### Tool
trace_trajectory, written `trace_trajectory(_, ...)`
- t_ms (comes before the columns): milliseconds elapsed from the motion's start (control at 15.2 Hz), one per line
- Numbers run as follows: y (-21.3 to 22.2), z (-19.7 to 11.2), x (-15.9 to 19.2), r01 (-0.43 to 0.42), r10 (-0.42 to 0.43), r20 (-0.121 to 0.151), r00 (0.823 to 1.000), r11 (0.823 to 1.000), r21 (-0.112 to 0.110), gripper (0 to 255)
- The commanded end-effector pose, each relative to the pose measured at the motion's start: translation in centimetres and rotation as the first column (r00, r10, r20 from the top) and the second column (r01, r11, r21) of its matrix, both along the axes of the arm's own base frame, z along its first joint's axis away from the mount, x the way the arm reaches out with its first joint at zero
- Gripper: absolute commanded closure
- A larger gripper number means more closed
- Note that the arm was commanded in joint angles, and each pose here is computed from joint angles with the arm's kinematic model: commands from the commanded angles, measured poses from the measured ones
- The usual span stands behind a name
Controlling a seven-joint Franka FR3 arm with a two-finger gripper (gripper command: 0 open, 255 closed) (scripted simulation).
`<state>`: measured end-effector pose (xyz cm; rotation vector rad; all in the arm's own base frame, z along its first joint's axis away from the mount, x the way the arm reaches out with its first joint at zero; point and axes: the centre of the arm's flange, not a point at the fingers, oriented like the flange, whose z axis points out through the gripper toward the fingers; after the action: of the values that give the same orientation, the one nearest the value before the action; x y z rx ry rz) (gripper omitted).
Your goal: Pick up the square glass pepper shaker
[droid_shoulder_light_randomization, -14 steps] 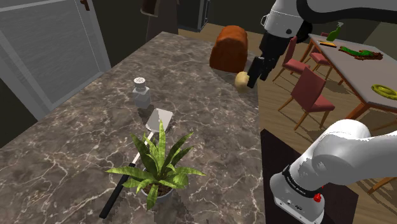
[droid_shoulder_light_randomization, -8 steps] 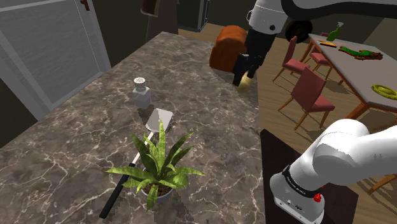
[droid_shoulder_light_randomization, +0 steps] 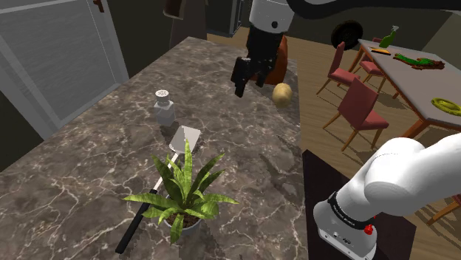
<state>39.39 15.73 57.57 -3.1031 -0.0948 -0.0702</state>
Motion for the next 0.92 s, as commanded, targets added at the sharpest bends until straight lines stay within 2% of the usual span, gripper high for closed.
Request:
trace_trajectory(0,2.5,0.1,1.0,-0.005,0.005,0.012,1.000,1.000,-0.003,0)
trace_trajectory(858,17.5,2.1,8.4,-0.037,0.039,0.085,0.996,0.999,-0.029,0)
